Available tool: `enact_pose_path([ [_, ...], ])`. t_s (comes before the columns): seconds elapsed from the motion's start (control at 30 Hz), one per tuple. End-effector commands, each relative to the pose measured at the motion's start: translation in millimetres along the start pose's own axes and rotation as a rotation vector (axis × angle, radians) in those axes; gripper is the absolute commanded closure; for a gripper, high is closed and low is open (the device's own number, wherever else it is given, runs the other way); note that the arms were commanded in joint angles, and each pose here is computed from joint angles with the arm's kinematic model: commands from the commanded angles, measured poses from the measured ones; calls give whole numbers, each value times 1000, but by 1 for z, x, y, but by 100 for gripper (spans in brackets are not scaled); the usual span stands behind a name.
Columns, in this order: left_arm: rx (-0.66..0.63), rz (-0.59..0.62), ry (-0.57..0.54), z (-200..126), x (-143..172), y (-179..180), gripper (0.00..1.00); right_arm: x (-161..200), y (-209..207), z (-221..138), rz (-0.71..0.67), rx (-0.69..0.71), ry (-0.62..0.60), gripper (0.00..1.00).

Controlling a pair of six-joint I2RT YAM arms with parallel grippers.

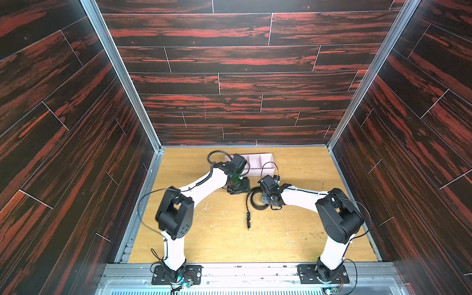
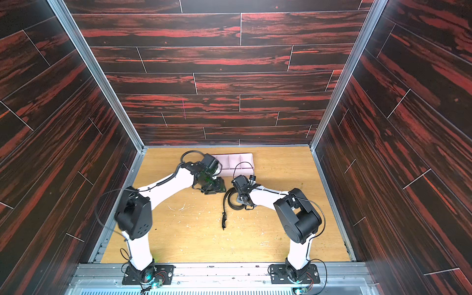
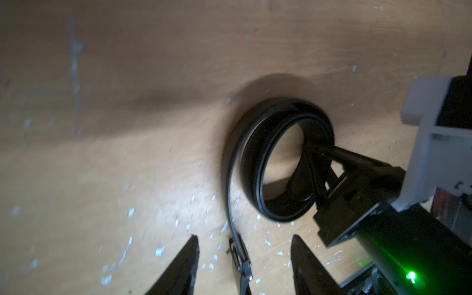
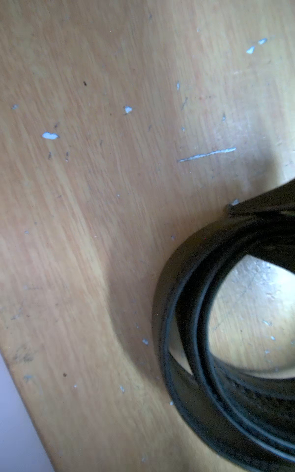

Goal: Place the belts into the storage roll
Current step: Roll the belt at the center of the board.

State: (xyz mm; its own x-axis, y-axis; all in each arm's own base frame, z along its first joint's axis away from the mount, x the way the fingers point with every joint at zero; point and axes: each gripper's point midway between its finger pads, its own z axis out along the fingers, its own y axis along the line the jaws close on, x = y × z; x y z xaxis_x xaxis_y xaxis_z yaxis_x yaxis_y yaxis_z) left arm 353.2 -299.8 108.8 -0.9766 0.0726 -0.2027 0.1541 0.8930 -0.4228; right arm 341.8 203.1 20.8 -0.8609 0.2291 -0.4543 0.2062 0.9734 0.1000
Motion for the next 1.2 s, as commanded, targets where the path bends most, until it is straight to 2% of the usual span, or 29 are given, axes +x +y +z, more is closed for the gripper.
enact_pose_path([
  [0.0, 9, 139, 62, 15, 8, 1, 41, 3, 6, -5, 13, -36, 9, 100],
  [0.5, 16, 176, 65, 54, 7, 5, 38, 2, -1, 1, 72, 17, -2, 100],
  [0.67, 4, 177, 46, 60, 3, 8, 38, 2, -7, -3, 113, 61, -22, 100],
  [0.9, -24, 158, 64, 68, 3, 13, 38, 1, -1, -8, 105, 72, -50, 100],
  [1.17, -69, 113, 110, 75, 11, 18, 51, -3, 5, -13, 139, 64, -66, 100],
])
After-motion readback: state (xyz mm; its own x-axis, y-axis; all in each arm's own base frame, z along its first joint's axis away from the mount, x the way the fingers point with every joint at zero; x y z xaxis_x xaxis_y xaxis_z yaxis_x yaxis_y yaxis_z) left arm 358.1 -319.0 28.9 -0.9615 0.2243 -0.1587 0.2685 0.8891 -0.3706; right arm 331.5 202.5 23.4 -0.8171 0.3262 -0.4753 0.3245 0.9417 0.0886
